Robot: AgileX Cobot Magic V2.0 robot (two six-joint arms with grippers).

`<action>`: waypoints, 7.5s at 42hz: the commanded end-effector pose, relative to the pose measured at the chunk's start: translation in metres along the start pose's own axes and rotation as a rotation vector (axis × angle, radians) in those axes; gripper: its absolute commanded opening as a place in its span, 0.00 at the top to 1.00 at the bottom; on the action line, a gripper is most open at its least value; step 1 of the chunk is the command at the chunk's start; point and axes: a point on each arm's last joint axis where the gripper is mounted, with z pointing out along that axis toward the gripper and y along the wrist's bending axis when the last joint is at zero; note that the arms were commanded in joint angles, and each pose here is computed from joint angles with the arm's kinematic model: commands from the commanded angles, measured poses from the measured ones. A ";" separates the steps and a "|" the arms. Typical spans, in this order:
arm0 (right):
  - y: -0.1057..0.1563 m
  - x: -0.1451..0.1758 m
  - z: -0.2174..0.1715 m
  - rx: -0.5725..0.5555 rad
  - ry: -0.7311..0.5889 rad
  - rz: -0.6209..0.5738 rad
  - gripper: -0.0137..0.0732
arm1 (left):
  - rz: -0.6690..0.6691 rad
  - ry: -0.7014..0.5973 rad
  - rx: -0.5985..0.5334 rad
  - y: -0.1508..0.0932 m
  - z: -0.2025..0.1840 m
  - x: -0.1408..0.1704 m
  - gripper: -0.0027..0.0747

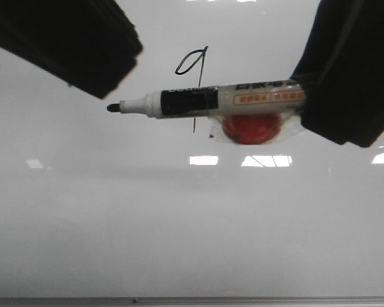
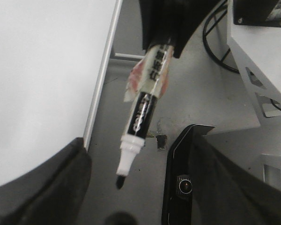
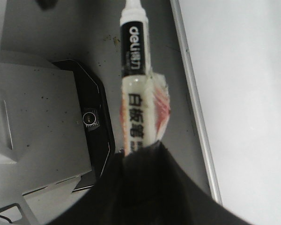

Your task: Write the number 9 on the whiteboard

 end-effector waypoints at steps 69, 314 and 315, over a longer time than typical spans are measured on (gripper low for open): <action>-0.013 0.036 -0.083 0.309 -0.179 0.327 0.15 | -0.758 -0.024 -1.042 0.086 -0.122 0.079 0.94; 0.047 0.126 -0.122 0.607 -0.357 0.742 0.92 | -0.578 -0.703 -1.432 -0.076 -0.057 0.222 0.99; 0.048 0.128 -0.122 0.624 -0.358 0.755 0.92 | -0.578 -0.703 -1.432 -0.076 -0.057 0.222 0.99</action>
